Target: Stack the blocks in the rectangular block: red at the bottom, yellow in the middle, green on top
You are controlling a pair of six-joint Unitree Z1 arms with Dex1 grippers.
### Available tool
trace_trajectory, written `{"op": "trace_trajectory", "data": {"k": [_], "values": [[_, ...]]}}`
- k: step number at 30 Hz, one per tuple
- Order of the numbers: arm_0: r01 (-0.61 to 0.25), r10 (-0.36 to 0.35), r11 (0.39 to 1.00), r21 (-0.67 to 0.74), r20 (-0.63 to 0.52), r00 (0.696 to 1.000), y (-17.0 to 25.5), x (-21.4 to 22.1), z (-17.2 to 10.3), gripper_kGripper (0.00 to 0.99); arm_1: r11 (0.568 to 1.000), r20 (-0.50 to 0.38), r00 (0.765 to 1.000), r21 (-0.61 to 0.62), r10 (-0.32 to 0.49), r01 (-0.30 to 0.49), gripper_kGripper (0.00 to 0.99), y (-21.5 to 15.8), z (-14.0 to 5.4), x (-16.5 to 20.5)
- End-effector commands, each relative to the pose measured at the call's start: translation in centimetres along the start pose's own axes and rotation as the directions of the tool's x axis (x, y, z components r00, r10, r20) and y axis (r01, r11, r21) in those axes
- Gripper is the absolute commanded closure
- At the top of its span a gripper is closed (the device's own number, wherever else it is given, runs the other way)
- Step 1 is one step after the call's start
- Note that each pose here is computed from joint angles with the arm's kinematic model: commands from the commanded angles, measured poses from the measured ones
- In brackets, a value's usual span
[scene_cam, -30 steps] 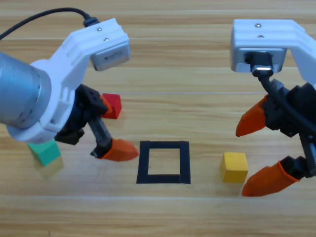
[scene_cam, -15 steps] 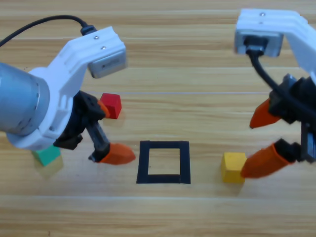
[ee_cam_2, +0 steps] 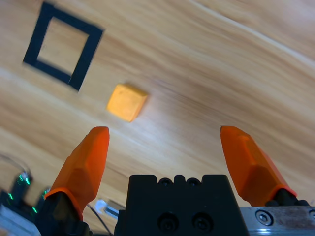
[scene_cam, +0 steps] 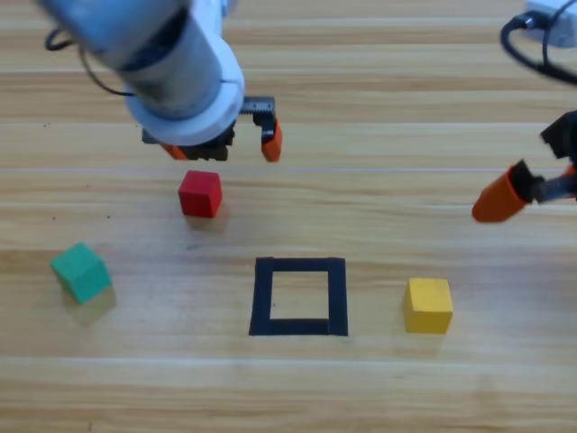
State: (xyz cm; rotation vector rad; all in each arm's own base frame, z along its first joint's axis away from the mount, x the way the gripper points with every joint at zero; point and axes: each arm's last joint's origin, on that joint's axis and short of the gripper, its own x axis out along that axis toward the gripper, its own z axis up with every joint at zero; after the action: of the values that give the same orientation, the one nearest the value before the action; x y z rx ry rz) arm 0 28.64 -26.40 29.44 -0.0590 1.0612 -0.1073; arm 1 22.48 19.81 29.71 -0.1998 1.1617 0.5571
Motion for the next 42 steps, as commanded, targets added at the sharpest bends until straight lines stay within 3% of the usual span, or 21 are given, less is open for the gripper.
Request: {"op": "trace_trajectory", "data": {"k": [1,7,19,32,42], "values": [[-0.165,0.154,0.984,-0.062,-0.146,0.977,1.0,7.2,2.7,0.03,0.986,-0.107,0.993,0.152,-0.049,0.065,0.0,0.7,0.0,3.3],[-0.222,0.213,0.975,-0.022,-0.2,0.956,3.0,9.5,3.8,0.03,0.972,-0.119,0.988,0.201,-0.103,0.125,0.0,2.5,-0.3,5.0],[-0.196,0.2,0.98,0.044,-0.285,0.937,5.8,12.0,5.0,0.027,0.971,-0.172,0.977,0.179,-0.13,0.16,0.007,6.7,1.0,9.9],[-0.176,0.187,0.982,0.065,-0.289,0.939,5.0,13.2,4.7,0.03,0.945,-0.228,0.957,0.228,-0.182,0.234,0.071,6.9,1.4,13.8],[-0.123,0.147,0.988,0.096,-0.302,0.942,4.1,16.7,4.8,0.024,0.931,-0.271,0.94,0.242,-0.206,0.273,0.116,6.7,0.7,15.6]]}}
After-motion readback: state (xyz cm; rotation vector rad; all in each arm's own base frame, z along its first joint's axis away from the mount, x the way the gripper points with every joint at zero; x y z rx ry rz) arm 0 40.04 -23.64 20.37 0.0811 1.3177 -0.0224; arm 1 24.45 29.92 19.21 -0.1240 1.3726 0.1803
